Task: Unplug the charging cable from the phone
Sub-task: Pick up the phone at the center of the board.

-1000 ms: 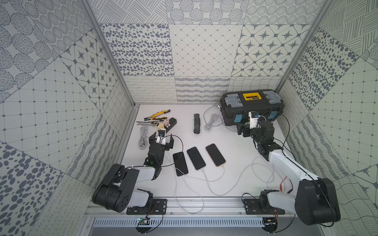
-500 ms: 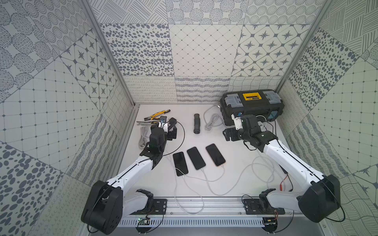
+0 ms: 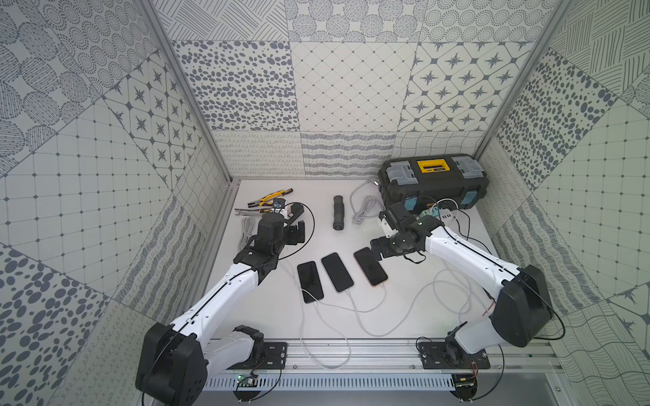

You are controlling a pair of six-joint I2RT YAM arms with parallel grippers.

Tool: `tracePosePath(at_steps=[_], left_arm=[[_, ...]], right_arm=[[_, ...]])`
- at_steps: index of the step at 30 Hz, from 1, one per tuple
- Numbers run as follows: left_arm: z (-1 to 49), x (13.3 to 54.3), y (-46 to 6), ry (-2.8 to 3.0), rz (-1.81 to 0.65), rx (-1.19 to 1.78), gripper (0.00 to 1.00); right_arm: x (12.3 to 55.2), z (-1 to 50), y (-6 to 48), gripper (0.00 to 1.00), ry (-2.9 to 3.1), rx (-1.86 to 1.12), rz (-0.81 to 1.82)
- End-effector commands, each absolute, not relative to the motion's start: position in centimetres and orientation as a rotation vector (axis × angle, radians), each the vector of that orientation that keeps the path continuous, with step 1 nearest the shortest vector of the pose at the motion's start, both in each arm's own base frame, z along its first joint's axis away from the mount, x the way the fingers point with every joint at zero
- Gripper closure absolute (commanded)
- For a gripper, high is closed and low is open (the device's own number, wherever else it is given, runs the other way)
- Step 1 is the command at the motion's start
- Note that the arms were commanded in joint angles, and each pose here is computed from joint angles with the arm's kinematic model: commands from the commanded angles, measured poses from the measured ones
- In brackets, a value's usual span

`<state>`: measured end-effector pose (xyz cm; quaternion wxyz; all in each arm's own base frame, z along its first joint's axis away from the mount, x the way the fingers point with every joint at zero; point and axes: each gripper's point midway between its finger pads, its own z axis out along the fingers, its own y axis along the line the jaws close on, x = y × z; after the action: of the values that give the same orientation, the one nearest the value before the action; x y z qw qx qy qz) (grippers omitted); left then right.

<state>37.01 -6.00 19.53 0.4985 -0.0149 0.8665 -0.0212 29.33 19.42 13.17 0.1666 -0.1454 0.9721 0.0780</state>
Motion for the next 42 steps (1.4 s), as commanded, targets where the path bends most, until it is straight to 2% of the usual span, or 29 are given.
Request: tracePosePath(at_steps=[1,13,25,42], left_arm=[[17.7,35.3,-6.9,2.211,-0.126,-0.050,0.02],[17.4,35.4,-7.0,2.213,-0.118,-0.035,0.02],[17.5,35.3,-6.9,2.214,-0.107,-0.024,0.02],[17.9,35.2,-6.9,2.202,-0.105,-0.022,0.02]], right_arm=[[29.1,12.6,20.0,0.03,2.830,-0.452,0.187],[28.9,8.5,22.3,0.03,2.916,-0.550,-0.003],[29.1,4.4,24.0,0.03,2.941,-0.614,-0.016],[29.0,1.4,23.4,0.03,2.957,-0.605,-0.067]])
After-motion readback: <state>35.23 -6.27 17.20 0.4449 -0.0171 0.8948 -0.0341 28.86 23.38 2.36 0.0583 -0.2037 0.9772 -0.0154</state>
